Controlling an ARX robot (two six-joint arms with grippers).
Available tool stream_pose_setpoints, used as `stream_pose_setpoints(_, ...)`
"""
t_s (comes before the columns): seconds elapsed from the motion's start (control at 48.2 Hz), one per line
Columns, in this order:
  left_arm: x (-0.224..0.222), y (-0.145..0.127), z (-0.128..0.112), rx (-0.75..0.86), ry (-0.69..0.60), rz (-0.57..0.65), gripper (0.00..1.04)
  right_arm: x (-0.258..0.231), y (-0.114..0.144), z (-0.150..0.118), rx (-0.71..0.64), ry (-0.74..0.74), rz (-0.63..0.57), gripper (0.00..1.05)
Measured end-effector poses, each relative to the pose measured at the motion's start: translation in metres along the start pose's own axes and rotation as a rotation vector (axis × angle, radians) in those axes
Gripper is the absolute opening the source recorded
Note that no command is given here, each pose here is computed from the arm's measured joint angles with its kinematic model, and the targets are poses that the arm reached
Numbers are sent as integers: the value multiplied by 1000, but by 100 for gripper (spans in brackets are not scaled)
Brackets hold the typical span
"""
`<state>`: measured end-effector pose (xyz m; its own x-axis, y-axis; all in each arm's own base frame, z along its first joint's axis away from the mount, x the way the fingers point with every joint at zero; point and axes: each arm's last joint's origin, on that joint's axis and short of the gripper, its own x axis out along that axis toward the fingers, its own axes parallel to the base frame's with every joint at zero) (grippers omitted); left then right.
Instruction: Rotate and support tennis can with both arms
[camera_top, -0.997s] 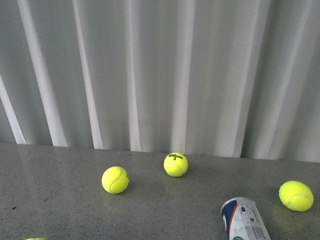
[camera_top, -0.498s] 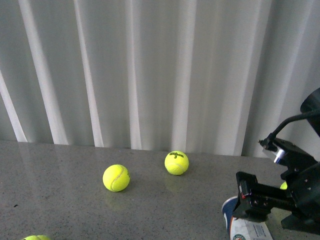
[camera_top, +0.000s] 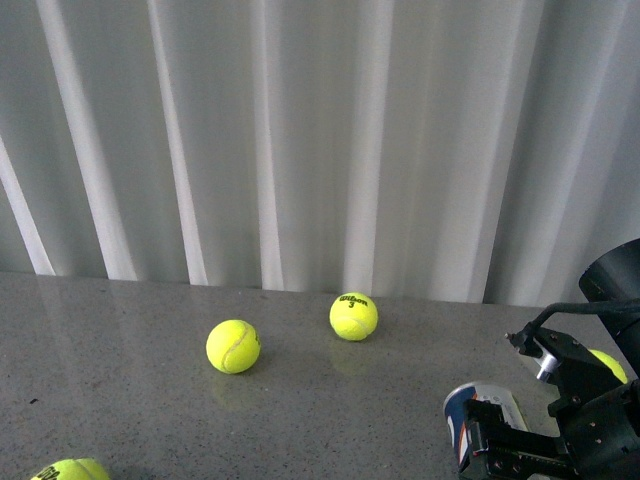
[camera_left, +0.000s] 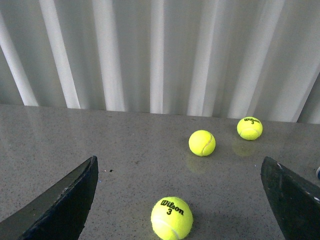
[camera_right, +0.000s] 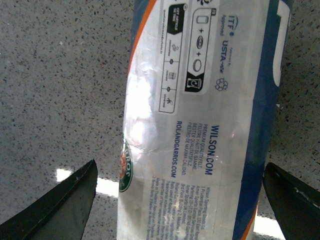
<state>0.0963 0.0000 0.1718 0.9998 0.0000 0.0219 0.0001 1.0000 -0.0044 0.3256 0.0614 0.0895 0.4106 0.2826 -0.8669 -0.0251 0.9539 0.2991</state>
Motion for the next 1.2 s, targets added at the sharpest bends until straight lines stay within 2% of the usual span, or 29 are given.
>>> stream_pose_setpoints(0.27,0,0,0,0,0,0,98,15,-4,-13,-28,1,-25,98)
stream_pose_setpoints(0.415,0,0,0,0,0,0,98,16,-5,-14,-45,-6,-33,73)
stream_pose_setpoints(0.644,0,0,0,0,0,0,98,12,-6,-13,-85,-25,-57,48)
stream_pose_setpoints(0.727,0,0,0,0,0,0,98,7,-3,-12,-145,-40,-68,38)
stream_pose_setpoints(0.872,0,0,0,0,0,0,98,-11,9,-12,-342,-78,-89,24)
stream_pose_setpoints(0.976,0,0,0,0,0,0,98,-19,16,-13,-475,-109,-109,21)
stream_pose_setpoints(1.121,0,0,0,0,0,0,98,-28,26,-18,-767,-194,-174,16)
stream_pose_setpoints(1.204,0,0,0,0,0,0,98,-30,30,-23,-935,-219,-165,14)
